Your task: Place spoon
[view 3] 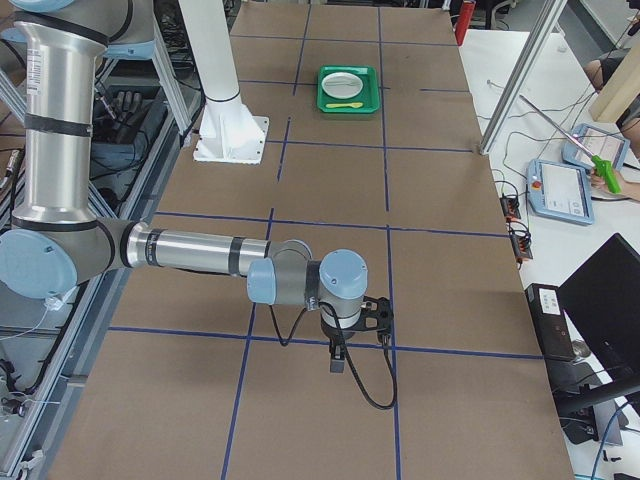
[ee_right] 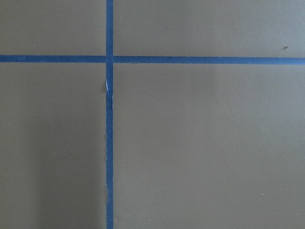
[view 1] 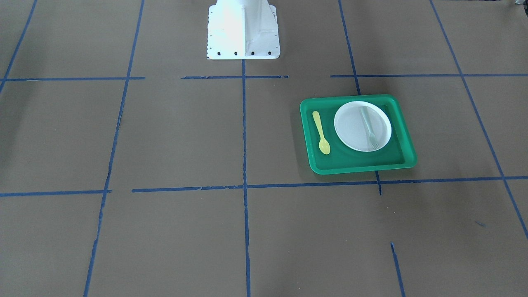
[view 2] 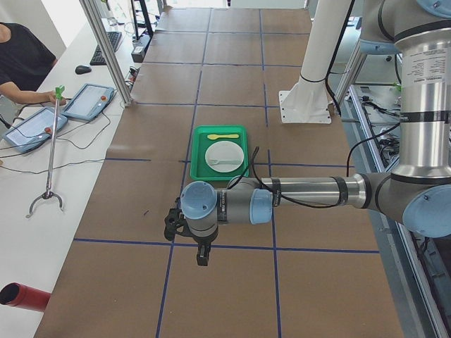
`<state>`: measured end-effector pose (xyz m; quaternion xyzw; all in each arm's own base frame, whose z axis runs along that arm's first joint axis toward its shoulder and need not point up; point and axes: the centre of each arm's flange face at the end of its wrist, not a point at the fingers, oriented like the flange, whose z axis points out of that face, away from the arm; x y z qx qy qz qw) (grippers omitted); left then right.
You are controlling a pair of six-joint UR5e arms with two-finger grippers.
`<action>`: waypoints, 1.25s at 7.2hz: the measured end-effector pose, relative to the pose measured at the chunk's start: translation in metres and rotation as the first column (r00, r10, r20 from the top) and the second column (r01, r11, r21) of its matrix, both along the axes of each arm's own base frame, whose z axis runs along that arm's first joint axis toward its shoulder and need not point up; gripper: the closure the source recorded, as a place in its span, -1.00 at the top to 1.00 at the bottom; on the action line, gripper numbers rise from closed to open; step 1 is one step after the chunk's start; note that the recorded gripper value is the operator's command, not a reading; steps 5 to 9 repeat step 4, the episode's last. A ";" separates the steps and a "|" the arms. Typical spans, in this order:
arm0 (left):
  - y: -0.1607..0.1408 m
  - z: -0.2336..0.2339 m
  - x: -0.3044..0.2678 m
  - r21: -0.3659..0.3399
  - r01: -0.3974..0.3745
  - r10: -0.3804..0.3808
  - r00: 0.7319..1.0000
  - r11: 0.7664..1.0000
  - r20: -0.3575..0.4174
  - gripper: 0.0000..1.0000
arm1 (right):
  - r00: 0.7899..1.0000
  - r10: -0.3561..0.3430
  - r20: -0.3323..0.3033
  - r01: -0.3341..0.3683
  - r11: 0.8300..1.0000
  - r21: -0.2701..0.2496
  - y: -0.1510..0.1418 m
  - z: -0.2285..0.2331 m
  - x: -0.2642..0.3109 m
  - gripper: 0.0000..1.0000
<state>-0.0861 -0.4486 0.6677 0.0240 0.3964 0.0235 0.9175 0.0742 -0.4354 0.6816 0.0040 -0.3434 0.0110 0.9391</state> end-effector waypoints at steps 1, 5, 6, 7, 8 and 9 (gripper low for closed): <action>-0.001 -0.001 0.000 0.002 0.000 0.000 1.000 1.000 0.001 1.00 | 1.000 0.000 0.000 0.000 1.000 0.000 0.000 0.000 0.000 1.00; -0.006 -0.008 -0.001 0.016 0.002 -0.002 1.000 1.000 0.003 1.00 | 1.000 0.000 0.000 0.000 1.000 0.000 0.000 0.000 0.000 1.00; -0.006 -0.008 -0.001 0.016 0.002 -0.002 1.000 1.000 0.003 1.00 | 1.000 0.000 0.000 0.000 1.000 0.000 0.000 0.000 0.000 1.00; -0.006 -0.008 -0.001 0.016 0.002 -0.002 1.000 1.000 0.003 1.00 | 1.000 0.000 0.000 0.000 1.000 0.000 0.000 0.000 0.000 1.00; -0.006 -0.008 -0.001 0.016 0.002 -0.002 1.000 1.000 0.003 1.00 | 1.000 0.000 0.000 0.000 1.000 0.000 0.000 0.000 0.000 1.00; -0.006 -0.008 -0.001 0.016 0.002 -0.002 1.000 1.000 0.003 1.00 | 1.000 0.000 0.000 0.000 1.000 0.000 0.000 0.000 0.000 1.00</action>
